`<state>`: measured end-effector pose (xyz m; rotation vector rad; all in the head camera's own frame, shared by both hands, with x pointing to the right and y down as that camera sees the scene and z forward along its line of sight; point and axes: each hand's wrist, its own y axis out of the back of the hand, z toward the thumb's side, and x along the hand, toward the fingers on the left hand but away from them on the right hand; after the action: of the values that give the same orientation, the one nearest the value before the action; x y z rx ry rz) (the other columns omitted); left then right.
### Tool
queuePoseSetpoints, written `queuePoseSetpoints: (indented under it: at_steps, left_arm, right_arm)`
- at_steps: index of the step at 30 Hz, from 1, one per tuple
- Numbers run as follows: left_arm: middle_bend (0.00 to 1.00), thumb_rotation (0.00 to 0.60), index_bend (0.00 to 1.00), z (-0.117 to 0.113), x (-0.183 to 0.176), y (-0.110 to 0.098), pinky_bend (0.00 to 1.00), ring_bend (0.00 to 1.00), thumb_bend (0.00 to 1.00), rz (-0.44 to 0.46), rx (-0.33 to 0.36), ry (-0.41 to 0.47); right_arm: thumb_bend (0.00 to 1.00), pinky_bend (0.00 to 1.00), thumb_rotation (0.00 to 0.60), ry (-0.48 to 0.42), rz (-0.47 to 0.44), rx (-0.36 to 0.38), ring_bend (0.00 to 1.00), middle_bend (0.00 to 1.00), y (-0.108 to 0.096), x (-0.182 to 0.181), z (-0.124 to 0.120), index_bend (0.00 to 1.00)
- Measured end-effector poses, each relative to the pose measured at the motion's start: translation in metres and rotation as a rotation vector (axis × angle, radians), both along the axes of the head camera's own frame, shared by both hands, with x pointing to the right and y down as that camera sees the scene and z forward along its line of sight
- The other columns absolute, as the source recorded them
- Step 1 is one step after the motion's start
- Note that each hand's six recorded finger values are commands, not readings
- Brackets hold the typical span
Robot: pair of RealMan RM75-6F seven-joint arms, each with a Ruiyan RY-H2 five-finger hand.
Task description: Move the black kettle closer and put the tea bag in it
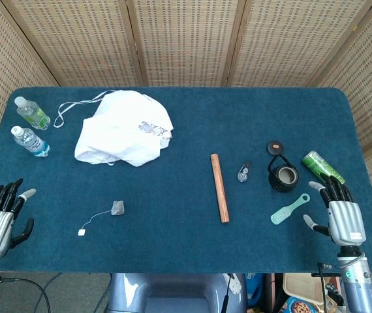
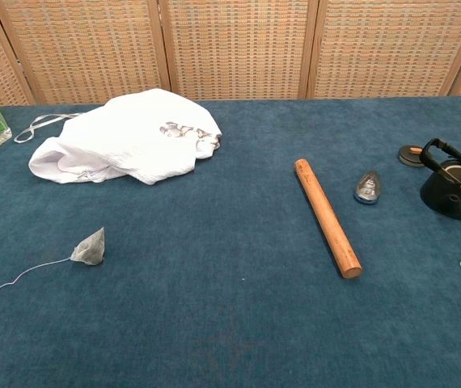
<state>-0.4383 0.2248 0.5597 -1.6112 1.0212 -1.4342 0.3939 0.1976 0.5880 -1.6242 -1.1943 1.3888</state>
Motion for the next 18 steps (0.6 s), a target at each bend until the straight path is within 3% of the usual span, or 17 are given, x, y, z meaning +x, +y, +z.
queuePoseSetpoints:
  at_steps: [11,18]
  left_arm:
    - [0.02,0.6,0.18,-0.003,0.002,-0.005,0.0,0.02,0.47,0.026,0.003,-0.015]
    - [0.02,0.6,0.18,-0.004,0.004,-0.008,0.0,0.02,0.47,0.035,0.003,-0.022]
  right_arm:
    - [0.37,0.18,0.6,-0.063,-0.097,-0.011,0.09,0.23,-0.026,-0.023,0.001,0.25]
    - [0.37,0.18,0.6,-0.104,-0.213,-0.049,0.09,0.24,-0.059,-0.053,0.008,0.25]
